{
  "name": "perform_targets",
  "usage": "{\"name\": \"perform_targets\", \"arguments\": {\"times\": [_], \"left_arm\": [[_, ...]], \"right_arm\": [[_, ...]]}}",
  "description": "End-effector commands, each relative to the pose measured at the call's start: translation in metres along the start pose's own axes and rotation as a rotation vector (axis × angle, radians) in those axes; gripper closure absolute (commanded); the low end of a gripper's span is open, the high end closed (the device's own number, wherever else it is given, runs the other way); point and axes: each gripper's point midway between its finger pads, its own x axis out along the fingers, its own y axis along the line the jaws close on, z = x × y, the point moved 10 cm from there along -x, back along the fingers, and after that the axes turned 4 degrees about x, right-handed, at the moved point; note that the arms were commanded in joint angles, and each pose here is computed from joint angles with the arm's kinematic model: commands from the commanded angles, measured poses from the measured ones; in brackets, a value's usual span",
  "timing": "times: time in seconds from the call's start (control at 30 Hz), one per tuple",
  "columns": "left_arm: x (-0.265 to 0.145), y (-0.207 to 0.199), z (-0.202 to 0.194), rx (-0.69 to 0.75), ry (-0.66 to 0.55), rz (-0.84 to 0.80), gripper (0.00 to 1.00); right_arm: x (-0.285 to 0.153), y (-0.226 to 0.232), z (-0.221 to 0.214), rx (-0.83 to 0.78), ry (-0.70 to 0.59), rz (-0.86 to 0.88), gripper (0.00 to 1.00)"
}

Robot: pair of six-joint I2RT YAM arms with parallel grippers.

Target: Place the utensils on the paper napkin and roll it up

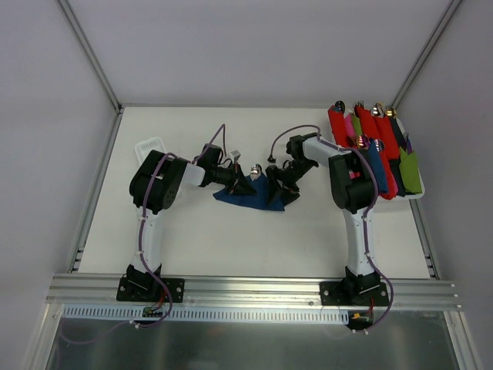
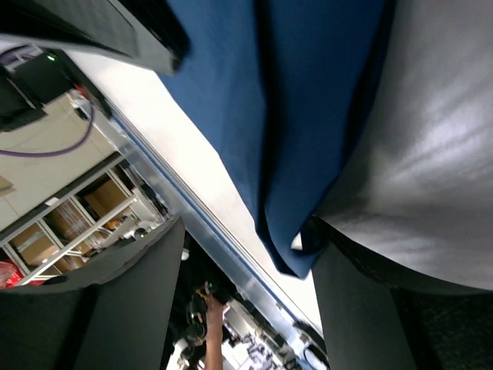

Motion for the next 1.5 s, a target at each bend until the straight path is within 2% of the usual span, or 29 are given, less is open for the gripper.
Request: {"name": "perform_targets", "arguments": {"times": [0.0, 0.17, 0.4, 0.57, 0.8, 0.93, 1.07, 1.3, 1.47], "left_arm": [[0.004, 0.025, -0.007, -0.040, -0.036, 0.137, 1.00], [0.003, 0.025, -0.007, -0.036, -0.037, 0.137, 1.00], [0.003, 0.026, -0.008, -0.039, -0.038, 0.139, 1.00], [0.003, 0.026, -0.007, -0.034, -0.037, 0.136, 1.00], [0.002, 0.026, -0.007, -0.035, -0.033, 0.134, 1.00], [0.001, 0.027, -0.007, -0.039, -0.035, 0.137, 1.00], [0.001, 0.027, -0.007, -0.036, -0.036, 0.137, 1.00], [0.000, 0.026, -0.008, -0.034, -0.034, 0.138, 1.00], [0.000, 0.028, -0.008, -0.036, -0.035, 0.140, 1.00]], "right_arm": [[-0.015, 0.017, 0.010, -0.086, -0.127, 0.093, 0.32], [-0.026, 0.025, 0.014, -0.102, -0.166, 0.192, 0.38], [-0.033, 0.027, 0.011, -0.101, -0.179, 0.234, 0.45], [-0.026, 0.017, 0.003, -0.086, -0.133, 0.198, 0.51], [-0.019, 0.004, -0.015, -0.082, -0.038, 0.147, 0.52], [-0.024, 0.010, -0.015, -0.095, -0.058, 0.156, 0.64], [-0.034, 0.027, 0.005, -0.114, -0.102, 0.167, 0.81], [-0.028, 0.058, 0.026, -0.135, -0.107, 0.202, 0.86], [-0.006, 0.071, 0.031, -0.158, -0.070, 0.190, 0.87]]}}
